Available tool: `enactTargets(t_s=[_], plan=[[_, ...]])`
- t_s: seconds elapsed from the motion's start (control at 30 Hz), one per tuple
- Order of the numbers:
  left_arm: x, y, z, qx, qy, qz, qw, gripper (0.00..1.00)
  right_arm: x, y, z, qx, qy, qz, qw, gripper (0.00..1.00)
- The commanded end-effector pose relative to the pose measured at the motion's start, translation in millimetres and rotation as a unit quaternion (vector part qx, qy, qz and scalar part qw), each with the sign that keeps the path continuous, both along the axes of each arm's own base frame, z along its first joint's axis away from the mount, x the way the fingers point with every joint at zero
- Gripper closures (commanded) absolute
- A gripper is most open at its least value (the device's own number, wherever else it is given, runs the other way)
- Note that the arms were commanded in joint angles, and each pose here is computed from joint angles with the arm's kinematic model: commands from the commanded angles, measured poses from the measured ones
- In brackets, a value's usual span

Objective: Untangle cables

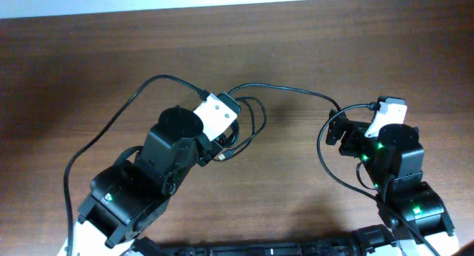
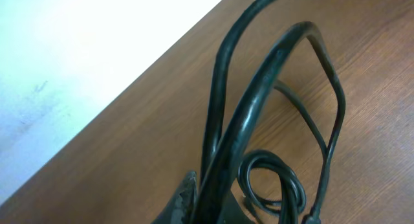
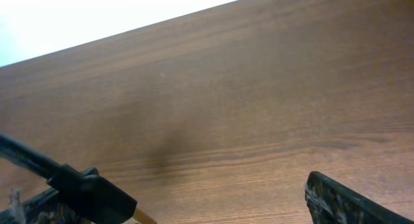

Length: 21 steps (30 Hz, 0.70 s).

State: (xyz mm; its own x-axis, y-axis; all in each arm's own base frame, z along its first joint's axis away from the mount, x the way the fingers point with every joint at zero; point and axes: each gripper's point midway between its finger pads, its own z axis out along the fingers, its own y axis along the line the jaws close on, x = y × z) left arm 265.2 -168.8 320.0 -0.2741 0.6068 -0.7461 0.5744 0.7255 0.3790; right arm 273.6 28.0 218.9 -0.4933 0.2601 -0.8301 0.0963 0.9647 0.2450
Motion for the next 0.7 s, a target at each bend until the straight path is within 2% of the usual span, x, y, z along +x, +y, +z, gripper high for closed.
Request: enactTargets(t_s=[0.0,0.07,0.13,0.17,0.23,0.37,0.43,0.53,0.6,0.67], plan=[[1,9,17,0.057,-0.05,-0.028,0.997,1.0,1,20,7,-0.003,-0.016,0.071,0.997,0.01],[3,12,18,0.08,-0.062,-0.031,0.994,1.0,-2,40,9,-0.029,-0.028,0.153,0.987,0.01],[12,29,24,0.101,-0.08,0.022,0.991,1.0,-7,52,9,-0.045,-0.035,0.207,0.977,0.01],[18,45,30,0.099,-0.092,0.079,0.988,1.0,-8,55,10,-0.047,-0.037,0.218,0.974,0.01],[28,88,46,0.064,-0.118,0.226,0.965,1.0,-8,55,10,-0.048,-0.037,0.218,0.974,0.01],[31,105,46,0.023,-0.112,0.277,0.954,1.0,-8,55,10,-0.048,-0.037,0.218,0.974,0.01],[32,91,41,0.008,-0.095,0.241,0.966,1.0,-8,55,11,-0.048,-0.04,0.218,0.974,0.01],[26,58,28,0.011,-0.061,0.132,0.989,1.0,-5,56,16,-0.028,-0.047,0.206,0.977,0.01],[16,30,19,0.03,-0.045,0.025,0.998,1.0,-3,56,20,-0.013,-0.052,0.197,0.979,0.01],[-5,3,5,0.076,-0.032,-0.119,0.989,1.0,1,56,28,0.025,-0.061,0.178,0.982,0.01]])
